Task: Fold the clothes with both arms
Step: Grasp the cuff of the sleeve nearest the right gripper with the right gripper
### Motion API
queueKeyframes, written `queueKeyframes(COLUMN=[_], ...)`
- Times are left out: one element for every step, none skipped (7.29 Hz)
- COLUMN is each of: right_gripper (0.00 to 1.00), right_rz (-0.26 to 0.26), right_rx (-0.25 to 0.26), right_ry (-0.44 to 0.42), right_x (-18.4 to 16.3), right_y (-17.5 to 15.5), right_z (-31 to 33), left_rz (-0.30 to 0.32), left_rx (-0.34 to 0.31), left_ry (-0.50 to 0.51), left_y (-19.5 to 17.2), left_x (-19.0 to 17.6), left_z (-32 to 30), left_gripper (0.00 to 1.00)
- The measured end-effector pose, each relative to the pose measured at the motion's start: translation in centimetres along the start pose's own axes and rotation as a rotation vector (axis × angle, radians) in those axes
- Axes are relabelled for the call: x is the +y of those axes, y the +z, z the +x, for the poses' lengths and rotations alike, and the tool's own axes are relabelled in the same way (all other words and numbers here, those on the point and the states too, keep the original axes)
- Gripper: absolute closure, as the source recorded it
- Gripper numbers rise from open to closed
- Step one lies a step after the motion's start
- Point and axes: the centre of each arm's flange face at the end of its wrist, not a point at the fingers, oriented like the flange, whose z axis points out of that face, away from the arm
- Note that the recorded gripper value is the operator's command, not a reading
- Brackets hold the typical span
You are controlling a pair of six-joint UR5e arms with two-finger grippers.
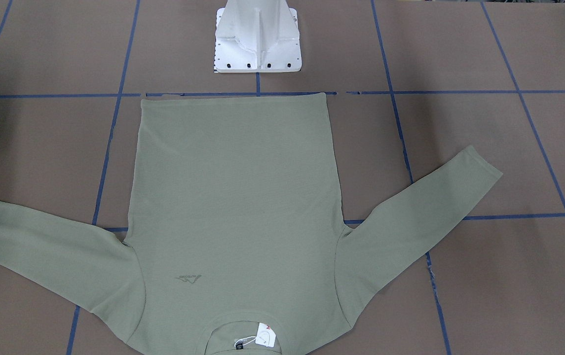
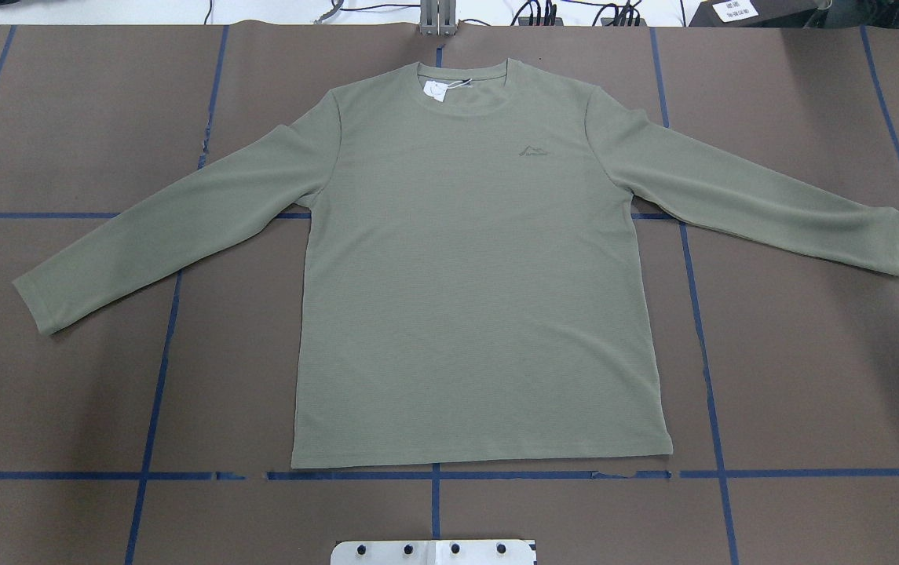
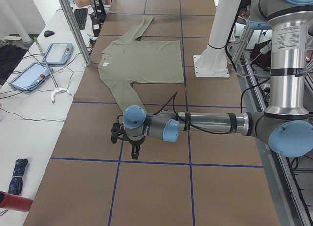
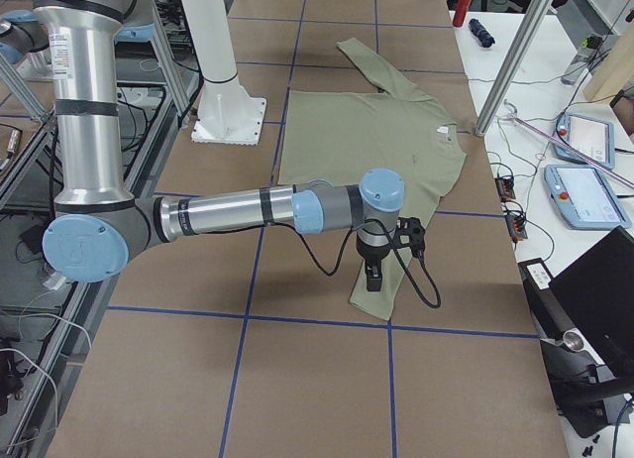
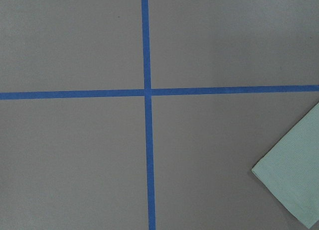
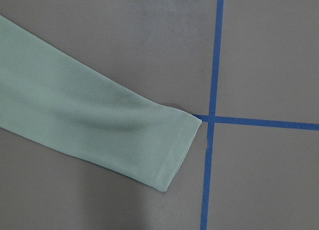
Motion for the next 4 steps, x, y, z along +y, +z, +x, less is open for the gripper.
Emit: queueKeyframes(right_gripper=[0.0, 0.0, 0.0, 0.0], right_rz=[0.003, 0.006, 0.009, 0.009], right_rx=[-0.001, -0.003, -0.005, -0.008], right_ry=[-0.002, -0.003, -0.002, -0.005], right_x=[-0.03, -0.07, -0.16, -0.38], right_y=[-0.13, -0.3, -0.42, -0.41], right_z=[-0.13, -0.31, -0.46, -0.86], left_rz=[0.001, 0.004, 0.008, 0.017], left_rx=[-0.001, -0.001, 0.0, 0.002], left_ry=[0.002, 0.008, 0.013, 0.027], left_y=[-0.01, -0.09, -0.24, -0.56], left_x=[-0.01, -0.06, -0.31, -0.9], left_z=[0.01, 0.1, 0.35, 0.87], left_gripper=[0.0, 0.0, 0.0, 0.0])
